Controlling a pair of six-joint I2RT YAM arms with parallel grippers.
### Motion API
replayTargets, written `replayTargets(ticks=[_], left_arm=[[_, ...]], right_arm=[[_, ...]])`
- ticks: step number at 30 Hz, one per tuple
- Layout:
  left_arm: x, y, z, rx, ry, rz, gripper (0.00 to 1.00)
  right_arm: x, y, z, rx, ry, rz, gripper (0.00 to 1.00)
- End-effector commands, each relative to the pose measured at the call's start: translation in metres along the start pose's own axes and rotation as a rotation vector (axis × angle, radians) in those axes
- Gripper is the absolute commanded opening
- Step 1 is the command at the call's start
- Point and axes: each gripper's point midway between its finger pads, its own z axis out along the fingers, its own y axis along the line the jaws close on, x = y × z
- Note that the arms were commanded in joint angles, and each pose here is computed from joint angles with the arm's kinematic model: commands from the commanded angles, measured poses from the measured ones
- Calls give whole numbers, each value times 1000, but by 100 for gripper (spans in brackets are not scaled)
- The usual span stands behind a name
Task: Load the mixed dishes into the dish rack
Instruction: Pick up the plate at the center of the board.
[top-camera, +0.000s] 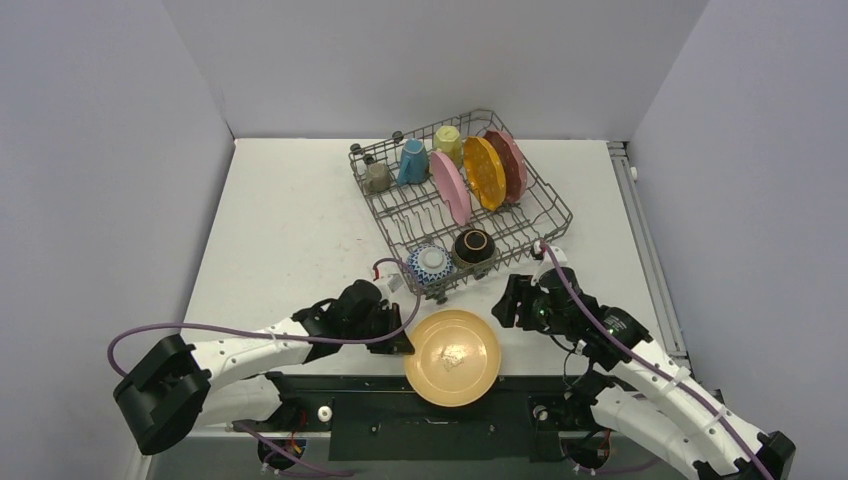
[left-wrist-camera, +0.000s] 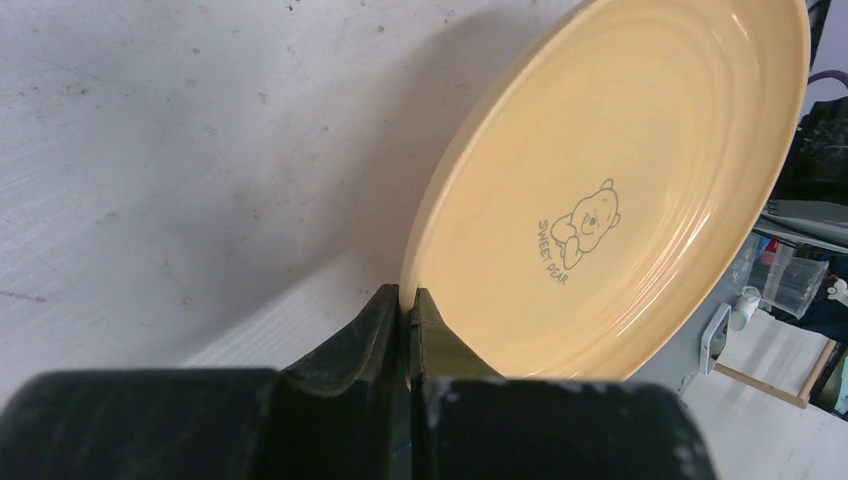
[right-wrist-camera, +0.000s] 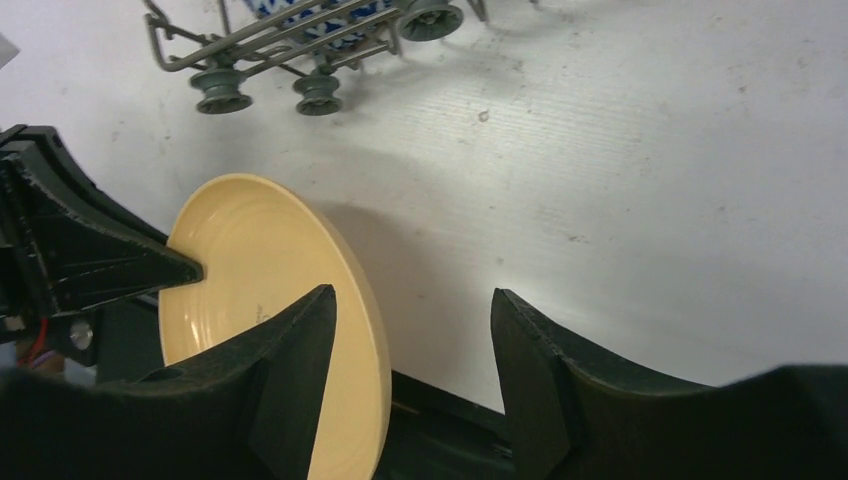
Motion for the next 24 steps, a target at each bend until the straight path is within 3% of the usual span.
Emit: replayTargets(ticks=[1, 7, 24], left_arm=[[-7, -24, -14, 83, -27, 35, 0], [-17, -38, -27, 123, -72, 44, 0], [-61, -64, -64, 222, -211, 24, 0]], right_arm=[[3, 27, -13, -160, 15, 15, 56], [6, 49, -31, -309, 10, 27, 62], [35, 73, -43, -499, 131, 34, 63]])
